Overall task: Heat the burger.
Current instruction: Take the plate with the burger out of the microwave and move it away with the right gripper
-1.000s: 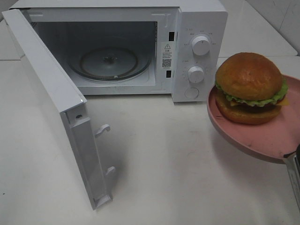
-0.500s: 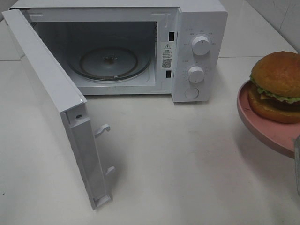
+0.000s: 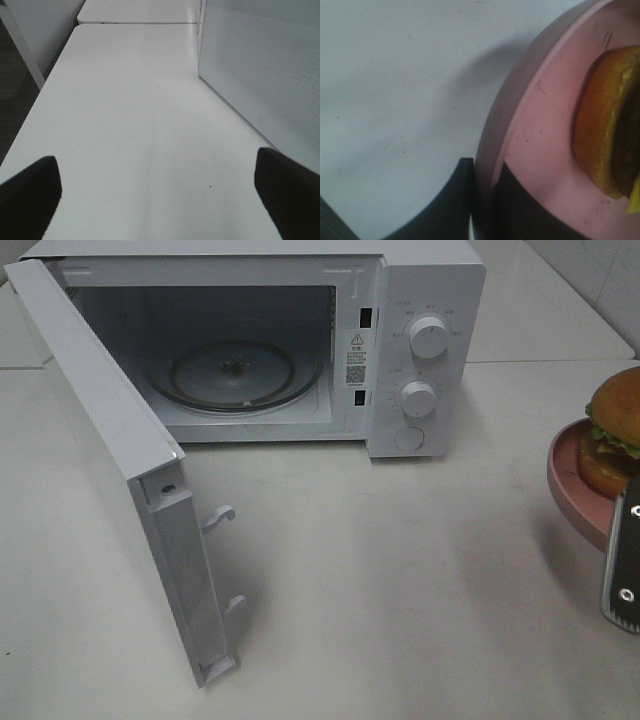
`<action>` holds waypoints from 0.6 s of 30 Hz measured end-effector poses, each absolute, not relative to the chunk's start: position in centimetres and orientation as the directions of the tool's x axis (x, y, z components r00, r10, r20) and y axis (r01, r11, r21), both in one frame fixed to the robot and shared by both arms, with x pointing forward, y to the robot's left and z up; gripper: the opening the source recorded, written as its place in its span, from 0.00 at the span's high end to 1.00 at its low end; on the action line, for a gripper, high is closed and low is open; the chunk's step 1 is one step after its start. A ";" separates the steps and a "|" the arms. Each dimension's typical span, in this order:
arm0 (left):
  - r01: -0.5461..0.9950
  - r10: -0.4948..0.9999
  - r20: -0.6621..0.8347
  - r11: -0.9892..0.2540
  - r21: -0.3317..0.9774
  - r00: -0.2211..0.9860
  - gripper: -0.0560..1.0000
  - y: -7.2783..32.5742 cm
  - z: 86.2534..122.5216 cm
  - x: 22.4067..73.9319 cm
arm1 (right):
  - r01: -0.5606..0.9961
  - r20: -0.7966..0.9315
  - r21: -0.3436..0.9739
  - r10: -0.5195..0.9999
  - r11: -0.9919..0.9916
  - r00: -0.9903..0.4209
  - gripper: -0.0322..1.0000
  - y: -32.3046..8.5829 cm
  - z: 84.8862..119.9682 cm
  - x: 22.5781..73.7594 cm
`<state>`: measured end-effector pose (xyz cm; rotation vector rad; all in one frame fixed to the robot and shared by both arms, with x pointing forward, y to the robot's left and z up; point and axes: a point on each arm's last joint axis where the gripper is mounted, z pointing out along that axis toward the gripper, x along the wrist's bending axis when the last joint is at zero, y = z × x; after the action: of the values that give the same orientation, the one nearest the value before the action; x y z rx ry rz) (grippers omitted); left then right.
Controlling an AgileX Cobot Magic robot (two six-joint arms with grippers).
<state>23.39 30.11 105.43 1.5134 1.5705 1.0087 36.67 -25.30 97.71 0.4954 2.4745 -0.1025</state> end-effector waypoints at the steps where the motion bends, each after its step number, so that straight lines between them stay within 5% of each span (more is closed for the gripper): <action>1: 0.433 0.999 0.020 0.004 0.901 -0.049 0.01 30.1 105.4 23.4 | 0.414 -0.581 0.049 0.363 0.909 -0.728 0.89 -24.9 98.0 37.3; 18: 0.433 0.999 0.020 0.004 0.901 -0.049 0.01 30.1 105.4 23.4 | 0.737 -0.587 0.036 0.612 0.675 -0.531 0.89 -21.3 97.1 43.1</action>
<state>23.39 30.11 105.43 1.5134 1.5705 1.0087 43.06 -21.26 97.12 1.0366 2.3169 -0.2897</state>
